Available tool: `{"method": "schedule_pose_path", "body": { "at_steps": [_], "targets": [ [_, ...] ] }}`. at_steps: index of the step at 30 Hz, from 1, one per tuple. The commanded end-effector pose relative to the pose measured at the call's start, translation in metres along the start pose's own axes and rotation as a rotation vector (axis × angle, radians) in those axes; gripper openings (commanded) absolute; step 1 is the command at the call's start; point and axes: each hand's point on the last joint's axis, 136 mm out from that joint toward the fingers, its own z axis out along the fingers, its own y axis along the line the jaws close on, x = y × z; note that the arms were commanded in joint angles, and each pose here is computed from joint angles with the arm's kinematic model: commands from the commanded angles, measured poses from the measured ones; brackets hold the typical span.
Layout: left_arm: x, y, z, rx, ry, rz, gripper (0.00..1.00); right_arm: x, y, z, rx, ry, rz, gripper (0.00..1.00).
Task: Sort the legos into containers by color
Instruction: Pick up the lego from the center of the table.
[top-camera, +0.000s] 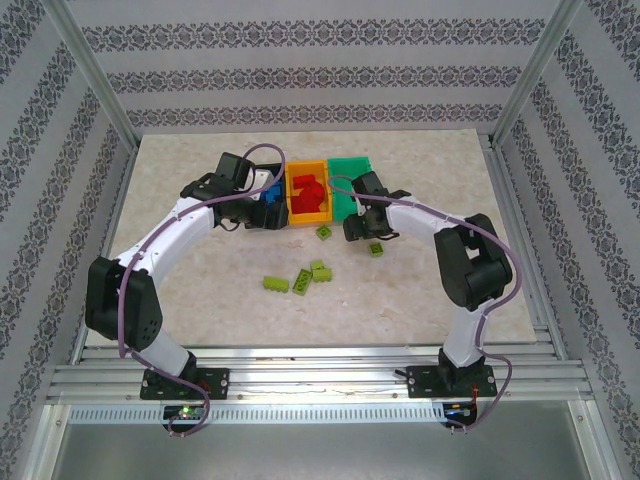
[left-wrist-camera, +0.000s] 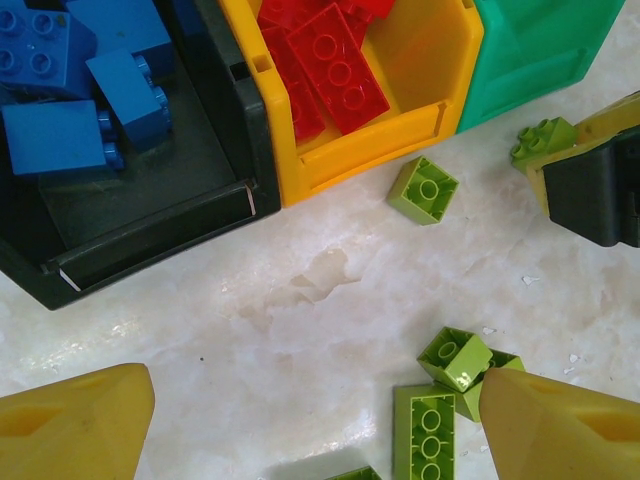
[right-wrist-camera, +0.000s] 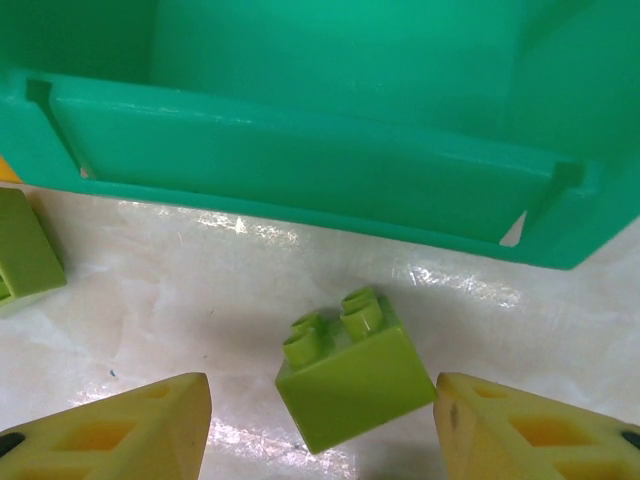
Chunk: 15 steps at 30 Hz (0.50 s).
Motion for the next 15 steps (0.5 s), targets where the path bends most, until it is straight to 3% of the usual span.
{"method": "schedule_pose_path", "body": {
  "at_steps": [1,15],
  "targets": [
    [-0.004,0.0075,-0.0105,-0.032,-0.007,0.009,0.85,0.0001,-0.0038,0.002,-0.003,0.027,-0.01,0.6],
    [-0.0039,0.0065,-0.0119,-0.029,-0.01,0.013,0.85,0.0049,-0.0104,0.008,0.039,0.045,-0.034,0.58]
  ]
}}
